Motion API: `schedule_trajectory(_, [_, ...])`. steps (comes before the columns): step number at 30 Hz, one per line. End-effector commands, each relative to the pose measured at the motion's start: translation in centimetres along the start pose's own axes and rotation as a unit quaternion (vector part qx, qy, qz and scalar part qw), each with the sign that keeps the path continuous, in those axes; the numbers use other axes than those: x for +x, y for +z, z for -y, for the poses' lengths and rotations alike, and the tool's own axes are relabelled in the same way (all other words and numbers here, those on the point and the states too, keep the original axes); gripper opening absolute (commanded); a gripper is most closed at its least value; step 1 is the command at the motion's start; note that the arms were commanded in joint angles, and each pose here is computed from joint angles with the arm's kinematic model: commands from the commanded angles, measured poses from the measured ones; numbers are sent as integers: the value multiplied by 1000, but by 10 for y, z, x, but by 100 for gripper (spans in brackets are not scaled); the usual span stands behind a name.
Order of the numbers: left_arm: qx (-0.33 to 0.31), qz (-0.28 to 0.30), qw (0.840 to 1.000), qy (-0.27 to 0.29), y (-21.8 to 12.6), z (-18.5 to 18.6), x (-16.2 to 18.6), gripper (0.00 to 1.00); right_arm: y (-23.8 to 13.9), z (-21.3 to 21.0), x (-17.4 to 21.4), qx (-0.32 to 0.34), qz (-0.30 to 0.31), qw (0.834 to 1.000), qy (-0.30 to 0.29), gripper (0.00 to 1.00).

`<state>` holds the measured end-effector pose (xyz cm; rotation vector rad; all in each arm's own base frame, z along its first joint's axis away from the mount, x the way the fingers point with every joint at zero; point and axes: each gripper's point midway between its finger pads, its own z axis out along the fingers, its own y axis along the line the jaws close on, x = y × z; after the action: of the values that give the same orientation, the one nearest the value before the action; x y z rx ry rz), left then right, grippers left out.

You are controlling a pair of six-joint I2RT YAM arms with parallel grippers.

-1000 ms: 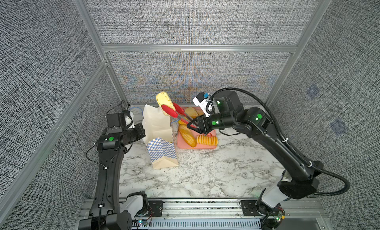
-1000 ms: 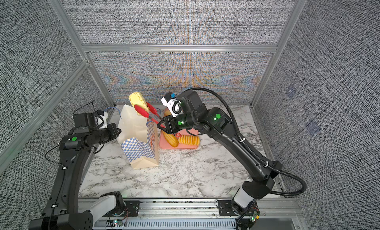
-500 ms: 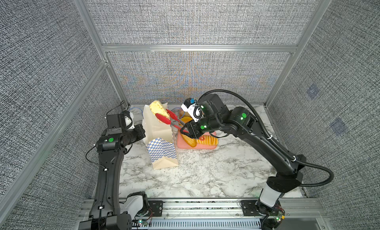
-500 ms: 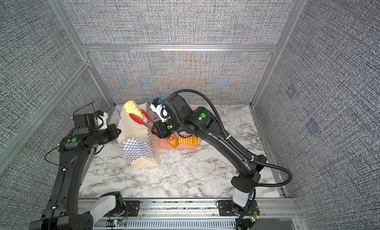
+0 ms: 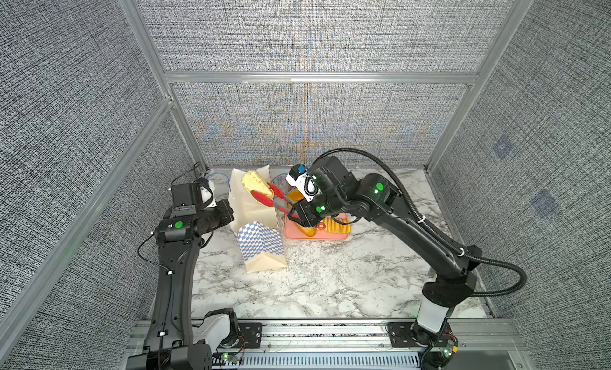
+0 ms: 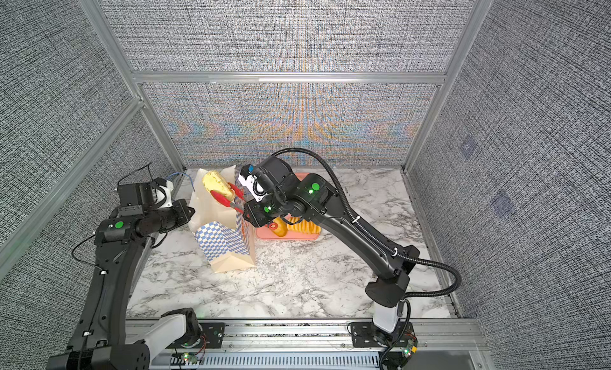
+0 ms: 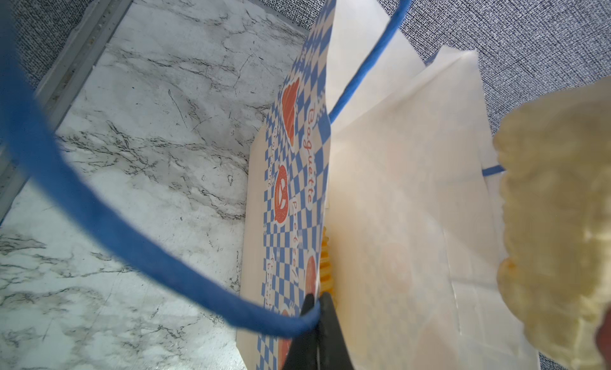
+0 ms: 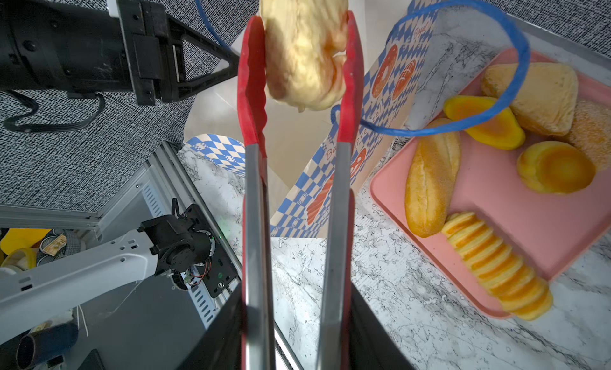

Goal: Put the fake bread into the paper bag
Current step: 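Lower the cream bread into the bag held by the left gripper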

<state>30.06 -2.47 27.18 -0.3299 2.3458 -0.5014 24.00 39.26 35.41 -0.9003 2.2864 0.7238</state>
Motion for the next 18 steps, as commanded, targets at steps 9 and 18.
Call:
schedule_trajectory(9, [7,11,1000,4,0,3,-6,0,-4,-2,-7,0,13,1000,-7,52])
schedule_trajectory(18, [5,10,1000,4,0,2,-5,0,-8,-5,-10,-7,21,1000,-7,54])
